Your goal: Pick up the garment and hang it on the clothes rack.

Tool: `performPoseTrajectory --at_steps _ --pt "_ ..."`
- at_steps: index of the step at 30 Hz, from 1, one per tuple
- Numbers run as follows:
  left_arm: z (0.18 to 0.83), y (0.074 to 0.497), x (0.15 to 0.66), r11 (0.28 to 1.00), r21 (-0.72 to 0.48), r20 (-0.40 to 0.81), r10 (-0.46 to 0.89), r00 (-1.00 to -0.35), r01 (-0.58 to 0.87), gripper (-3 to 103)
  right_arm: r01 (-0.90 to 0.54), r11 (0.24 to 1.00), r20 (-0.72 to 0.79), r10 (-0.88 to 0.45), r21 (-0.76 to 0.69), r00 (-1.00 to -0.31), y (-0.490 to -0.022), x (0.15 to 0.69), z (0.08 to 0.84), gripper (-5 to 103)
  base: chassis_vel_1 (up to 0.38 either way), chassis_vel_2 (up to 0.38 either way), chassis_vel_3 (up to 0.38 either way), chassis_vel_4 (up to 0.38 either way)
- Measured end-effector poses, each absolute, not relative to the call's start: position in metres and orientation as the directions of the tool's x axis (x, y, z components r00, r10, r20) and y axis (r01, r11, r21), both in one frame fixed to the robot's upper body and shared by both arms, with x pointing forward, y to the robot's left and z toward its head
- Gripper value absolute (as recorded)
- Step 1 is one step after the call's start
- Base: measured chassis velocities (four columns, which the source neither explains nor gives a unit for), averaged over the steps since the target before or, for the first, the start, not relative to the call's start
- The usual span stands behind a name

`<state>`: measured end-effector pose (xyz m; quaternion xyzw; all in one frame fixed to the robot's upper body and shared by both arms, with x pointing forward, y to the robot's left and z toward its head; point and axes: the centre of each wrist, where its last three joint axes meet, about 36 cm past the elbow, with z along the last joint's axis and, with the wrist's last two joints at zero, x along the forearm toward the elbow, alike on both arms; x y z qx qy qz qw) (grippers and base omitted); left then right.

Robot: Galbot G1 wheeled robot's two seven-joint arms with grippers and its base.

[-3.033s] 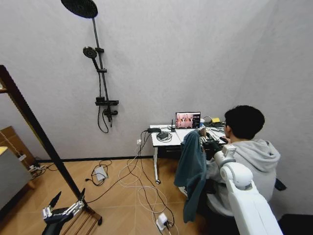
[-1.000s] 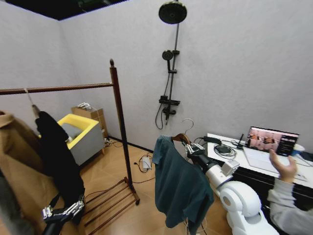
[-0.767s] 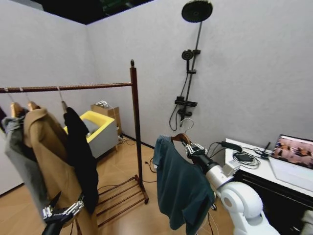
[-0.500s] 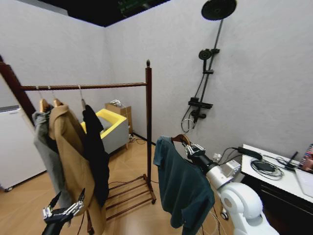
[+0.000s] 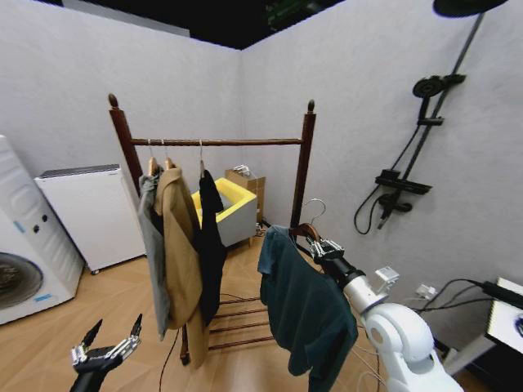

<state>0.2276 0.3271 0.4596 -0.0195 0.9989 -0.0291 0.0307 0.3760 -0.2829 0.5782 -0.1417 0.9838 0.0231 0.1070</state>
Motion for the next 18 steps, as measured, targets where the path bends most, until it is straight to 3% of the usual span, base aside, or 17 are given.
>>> performPoseTrajectory --at_steps 18 --pt "0.4596 0.3271 0.2276 0.998 -0.059 -0.06 -0.041 -0.997 -0.037 100 -0.275 0.961 -0.213 -0.274 -0.027 -0.938 -0.2829 0.3744 0.5684 9 -0.004 0.007 0.008 -0.004"
